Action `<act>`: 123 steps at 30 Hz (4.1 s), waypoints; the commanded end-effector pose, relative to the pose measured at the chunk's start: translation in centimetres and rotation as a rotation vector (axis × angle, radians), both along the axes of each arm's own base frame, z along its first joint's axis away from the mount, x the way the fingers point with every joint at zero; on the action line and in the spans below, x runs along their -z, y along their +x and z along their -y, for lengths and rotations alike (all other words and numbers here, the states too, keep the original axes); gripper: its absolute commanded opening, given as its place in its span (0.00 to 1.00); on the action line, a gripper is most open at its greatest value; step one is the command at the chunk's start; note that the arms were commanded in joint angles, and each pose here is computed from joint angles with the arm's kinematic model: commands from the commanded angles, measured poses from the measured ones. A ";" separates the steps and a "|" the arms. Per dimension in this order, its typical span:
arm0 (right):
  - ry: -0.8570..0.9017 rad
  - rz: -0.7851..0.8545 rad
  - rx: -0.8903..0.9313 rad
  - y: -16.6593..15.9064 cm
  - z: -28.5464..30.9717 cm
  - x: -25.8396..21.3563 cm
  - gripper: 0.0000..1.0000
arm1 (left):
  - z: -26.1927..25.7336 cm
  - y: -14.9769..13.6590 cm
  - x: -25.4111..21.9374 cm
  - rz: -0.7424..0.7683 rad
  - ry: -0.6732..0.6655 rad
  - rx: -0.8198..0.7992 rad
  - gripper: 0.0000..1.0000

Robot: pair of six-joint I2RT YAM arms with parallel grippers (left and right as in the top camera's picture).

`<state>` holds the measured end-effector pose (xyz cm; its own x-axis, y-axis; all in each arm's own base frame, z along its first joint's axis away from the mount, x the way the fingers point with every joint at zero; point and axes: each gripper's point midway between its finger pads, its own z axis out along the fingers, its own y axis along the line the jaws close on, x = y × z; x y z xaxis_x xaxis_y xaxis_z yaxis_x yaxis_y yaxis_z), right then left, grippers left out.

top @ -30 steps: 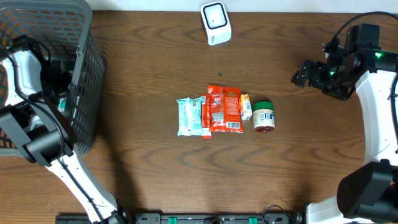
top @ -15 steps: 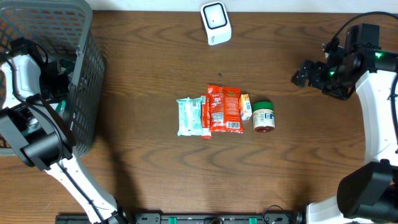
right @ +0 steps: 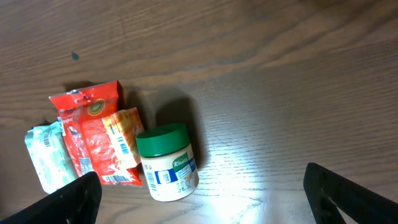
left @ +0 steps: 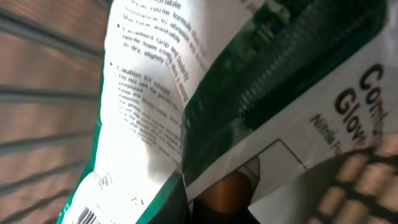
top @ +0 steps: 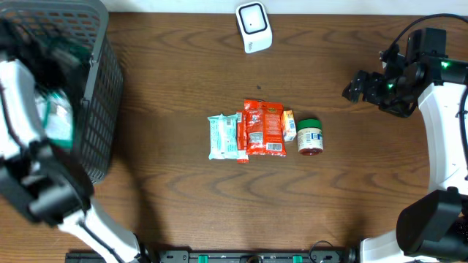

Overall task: Scan the item barcode
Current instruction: 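Grasp the green-and-white 3M gloves packet in the basket with left gripper, then lift the gloves packet out and carry it left of the wipes, then lower the gloves packet onto the table beside the wipes packet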

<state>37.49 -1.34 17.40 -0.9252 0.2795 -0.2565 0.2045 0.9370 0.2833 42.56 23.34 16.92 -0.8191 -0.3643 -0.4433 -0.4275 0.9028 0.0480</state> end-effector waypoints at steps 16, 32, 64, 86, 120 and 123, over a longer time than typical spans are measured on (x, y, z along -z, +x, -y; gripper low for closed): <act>0.005 0.011 0.006 -0.1 0.3 -0.4 0.99 | 12.1 -12.2 -31.7 0.816 0.113 0.131 0.07; 0.005 0.010 0.006 -0.1 0.3 -0.4 0.99 | 22.5 -16.8 -26.2 0.644 -0.406 0.229 0.07; 0.005 0.010 0.006 -0.1 0.3 -0.4 0.99 | 33.9 -8.7 2.0 -0.172 -0.390 0.246 0.07; 0.005 0.011 0.006 -0.1 0.3 -0.4 0.99 | 34.8 -6.8 12.9 -0.383 -0.357 0.174 0.07; 0.005 0.010 0.006 -0.1 0.3 -0.4 0.99 | 24.6 -6.9 14.0 -0.299 0.095 0.143 0.07; 0.005 0.011 0.006 -0.1 0.3 -0.4 0.99 | 24.7 -6.3 15.0 -0.271 0.110 0.209 0.08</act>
<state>37.48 -1.33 17.39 -0.9253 0.2795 -0.2562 0.2046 0.9370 0.2833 36.19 -2.30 2.45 -0.9517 -0.2217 -0.2125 -0.2613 0.9482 0.1806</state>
